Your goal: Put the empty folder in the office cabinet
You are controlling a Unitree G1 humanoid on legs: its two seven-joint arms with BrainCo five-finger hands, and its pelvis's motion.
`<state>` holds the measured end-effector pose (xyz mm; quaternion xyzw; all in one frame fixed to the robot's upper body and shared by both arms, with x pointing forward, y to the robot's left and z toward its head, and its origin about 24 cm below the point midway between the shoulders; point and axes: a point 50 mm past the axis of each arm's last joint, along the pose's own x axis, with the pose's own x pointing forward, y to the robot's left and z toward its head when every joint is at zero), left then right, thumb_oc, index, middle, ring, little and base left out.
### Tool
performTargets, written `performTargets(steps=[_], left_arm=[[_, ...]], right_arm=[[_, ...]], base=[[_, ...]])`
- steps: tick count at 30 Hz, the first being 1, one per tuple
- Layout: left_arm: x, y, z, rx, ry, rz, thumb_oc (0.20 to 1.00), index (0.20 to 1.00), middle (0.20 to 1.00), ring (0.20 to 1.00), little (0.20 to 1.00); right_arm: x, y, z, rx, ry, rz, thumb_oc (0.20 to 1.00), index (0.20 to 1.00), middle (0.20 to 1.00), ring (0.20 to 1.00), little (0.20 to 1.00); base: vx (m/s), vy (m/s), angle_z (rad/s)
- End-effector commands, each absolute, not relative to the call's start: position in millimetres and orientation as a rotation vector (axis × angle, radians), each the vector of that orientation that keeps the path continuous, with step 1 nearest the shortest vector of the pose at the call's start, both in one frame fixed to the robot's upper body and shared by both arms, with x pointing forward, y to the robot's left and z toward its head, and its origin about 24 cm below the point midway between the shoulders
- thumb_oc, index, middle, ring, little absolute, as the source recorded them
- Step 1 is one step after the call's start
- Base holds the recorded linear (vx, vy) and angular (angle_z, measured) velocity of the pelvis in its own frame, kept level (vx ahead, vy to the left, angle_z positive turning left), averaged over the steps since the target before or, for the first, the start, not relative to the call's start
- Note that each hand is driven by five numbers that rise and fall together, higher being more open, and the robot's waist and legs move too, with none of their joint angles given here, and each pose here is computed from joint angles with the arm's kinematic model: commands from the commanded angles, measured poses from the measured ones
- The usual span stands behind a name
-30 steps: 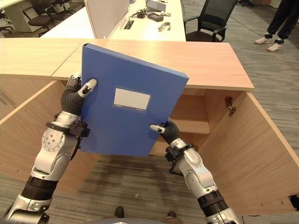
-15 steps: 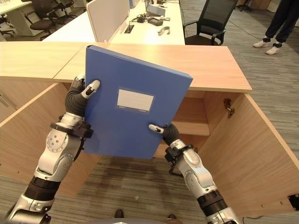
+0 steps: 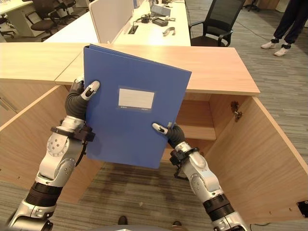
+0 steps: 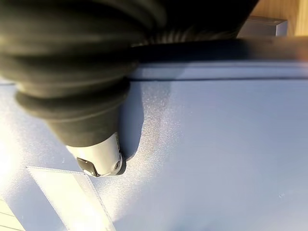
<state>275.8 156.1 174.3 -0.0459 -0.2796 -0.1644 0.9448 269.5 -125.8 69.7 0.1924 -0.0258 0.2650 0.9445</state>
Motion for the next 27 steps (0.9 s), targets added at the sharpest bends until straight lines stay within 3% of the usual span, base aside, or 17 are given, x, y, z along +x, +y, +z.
performTargets(steps=[1, 6, 8, 9, 18, 23, 27], left_arm=[[276.8, 128.2, 207.6, -0.135, -0.721, -0.484, 0.200, 0.200, 0.200, 0.200, 0.200], [277.0, 132.8, 204.7, -0.122, -0.709, -0.470, 0.200, 0.200, 0.200, 0.200, 0.200], [277.6, 138.3, 201.1, -0.104, -0.693, -0.450, 0.602, 0.602, 0.602, 0.602, 0.602], [277.7, 146.0, 197.2, -0.063, -0.680, -0.416, 1.000, 1.000, 1.000, 1.000, 1.000], [262.8, 226.6, 114.0, 0.073, -0.311, -0.192, 1.000, 1.000, 1.000, 1.000, 1.000], [234.1, 254.1, 47.5, 0.076, 0.007, -0.196, 1.000, 1.000, 1.000, 1.000, 1.000], [188.0, 262.8, -35.6, 0.088, 0.409, -0.202, 1.000, 1.000, 1.000, 1.000, 1.000]], right_arm=[[273.6, -75.1, 127.2, 0.384, -0.284, 0.820, 0.200, 0.200, 0.200, 0.200, 0.200], [272.3, -75.7, 125.3, 0.368, -0.271, 0.842, 0.200, 0.200, 0.200, 0.200, 0.200], [271.8, -78.7, 123.6, 0.357, -0.263, 0.842, 0.200, 0.200, 0.200, 0.200, 0.200], [271.7, -82.8, 121.5, 0.341, -0.257, 0.833, 0.200, 0.200, 0.200, 0.200, 0.200], [271.1, -127.5, 95.4, 0.210, -0.173, 0.685, 0.200, 0.200, 0.200, 0.200, 0.200], [265.9, -144.6, 76.5, 0.171, -0.105, 0.641, 0.200, 0.200, 0.200, 0.200, 0.200], [254.0, -156.5, 35.3, 0.199, 0.052, 0.557, 0.200, 0.200, 0.200, 0.200, 0.200]], base=[[0.00, 0.000, 0.00], [0.00, 0.000, 0.00], [0.00, 0.000, 0.00], [0.00, 0.000, 0.00], [0.00, 0.003, 0.00], [0.00, 0.000, 0.00], [0.00, 0.027, 0.00]])
